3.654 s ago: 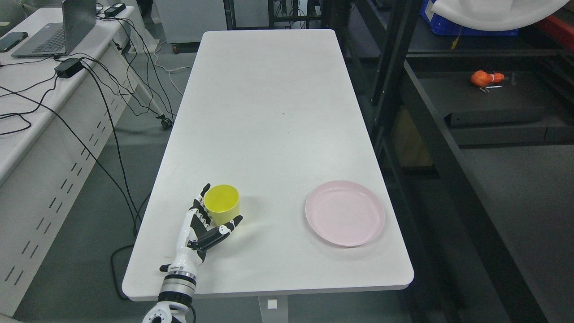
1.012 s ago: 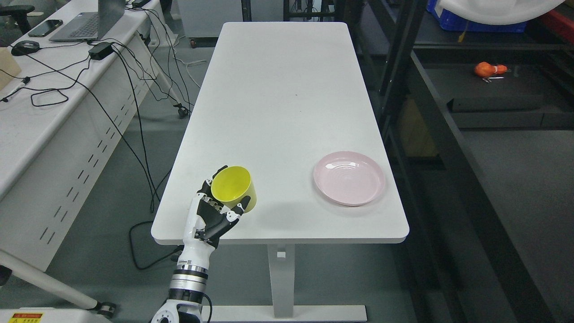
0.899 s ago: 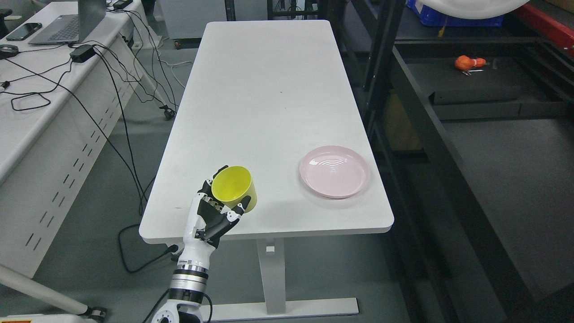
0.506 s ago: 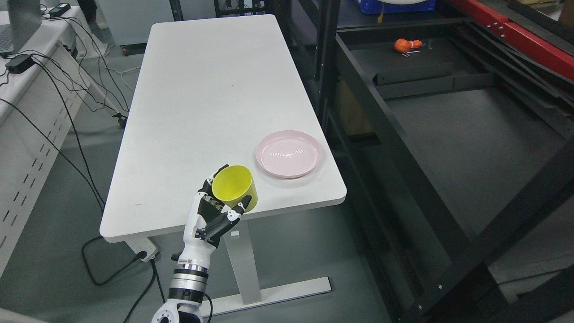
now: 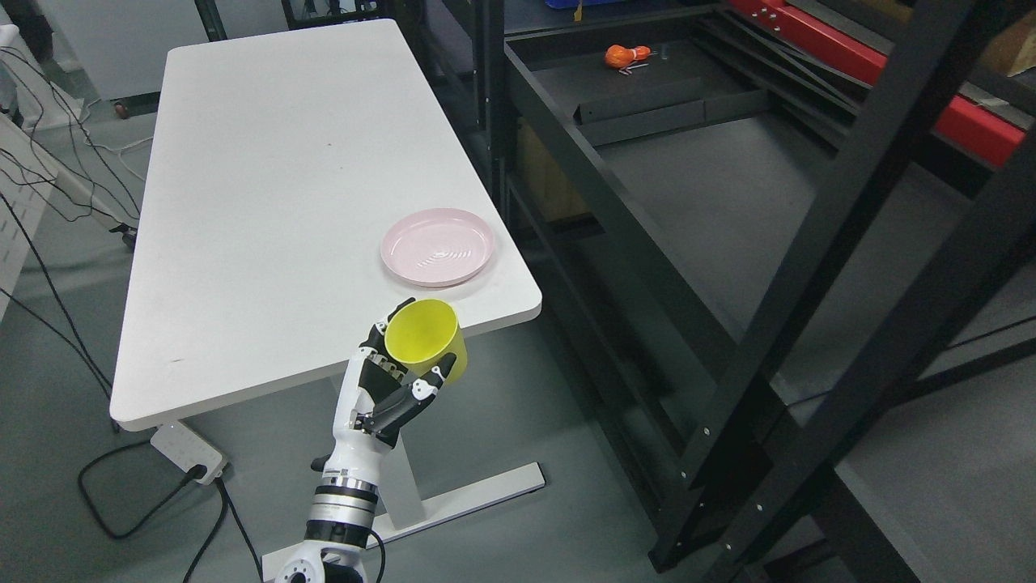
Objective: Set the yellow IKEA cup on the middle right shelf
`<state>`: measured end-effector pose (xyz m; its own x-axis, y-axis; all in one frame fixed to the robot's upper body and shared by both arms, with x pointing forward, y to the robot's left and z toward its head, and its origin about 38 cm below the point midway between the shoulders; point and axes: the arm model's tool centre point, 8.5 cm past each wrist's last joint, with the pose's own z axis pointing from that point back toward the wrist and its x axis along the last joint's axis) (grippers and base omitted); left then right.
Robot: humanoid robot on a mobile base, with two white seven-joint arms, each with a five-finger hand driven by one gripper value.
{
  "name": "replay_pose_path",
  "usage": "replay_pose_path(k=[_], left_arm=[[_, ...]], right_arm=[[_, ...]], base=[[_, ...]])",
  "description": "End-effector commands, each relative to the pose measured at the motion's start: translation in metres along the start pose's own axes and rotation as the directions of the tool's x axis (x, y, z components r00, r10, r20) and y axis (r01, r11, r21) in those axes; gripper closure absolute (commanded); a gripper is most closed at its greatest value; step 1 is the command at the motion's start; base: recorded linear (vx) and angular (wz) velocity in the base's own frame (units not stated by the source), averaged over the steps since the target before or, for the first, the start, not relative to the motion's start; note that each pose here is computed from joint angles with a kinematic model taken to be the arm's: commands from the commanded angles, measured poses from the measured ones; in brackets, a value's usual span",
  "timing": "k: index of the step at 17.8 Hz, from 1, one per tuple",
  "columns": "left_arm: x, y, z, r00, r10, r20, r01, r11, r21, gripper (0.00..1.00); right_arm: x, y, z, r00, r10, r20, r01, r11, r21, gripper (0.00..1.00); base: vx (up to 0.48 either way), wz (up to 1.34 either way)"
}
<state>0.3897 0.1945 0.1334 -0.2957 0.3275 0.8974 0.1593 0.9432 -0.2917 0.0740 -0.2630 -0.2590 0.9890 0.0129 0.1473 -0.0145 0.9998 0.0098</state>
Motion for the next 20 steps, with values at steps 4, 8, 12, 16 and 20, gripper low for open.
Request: replay_pose_path(k=[4,8,12,16,20], left_arm=[[0.0,0.0,0.002,1.0,-0.014,-0.003,0.014,1.0,-0.014,1.0],[-0.002,-0.009,0.002,1.0,-0.006,-0.008,0.005,0.999,-0.04,1.0],[-0.003,-0.011,0.003,1.0,-0.005,-0.009,0.004,0.999,-0.044,1.0],[-0.003,-0.011,0.003,1.0,-0.005,-0.009,0.004,0.999,-0.044,1.0],[-0.003,-0.01,0.003,1.0,-0.005,-0.011,0.005,0.999,-0.043,1.0]], right_arm=[[-0.007,-0.028,0.003,1.0,-0.006,-0.01,0.004,0.974,-0.225,0.01],[-0.007,-0.028,0.003,1.0,-0.006,-0.01,0.004,0.974,-0.225,0.01],[-0.007,-0.028,0.003,1.0,-0.006,-0.01,0.004,0.974,-0.225,0.01],[-0.007,-0.028,0.003,1.0,-0.006,-0.01,0.004,0.974,-0.225,0.01],[-0.007,-0.028,0.003,1.0,-0.006,-0.01,0.004,0.974,-0.225,0.01]], base=[[-0.165,-0.32],[-0.128,-0.3],[-0.116,-0.32],[-0.137,-0.38],[-0.149,-0.47]])
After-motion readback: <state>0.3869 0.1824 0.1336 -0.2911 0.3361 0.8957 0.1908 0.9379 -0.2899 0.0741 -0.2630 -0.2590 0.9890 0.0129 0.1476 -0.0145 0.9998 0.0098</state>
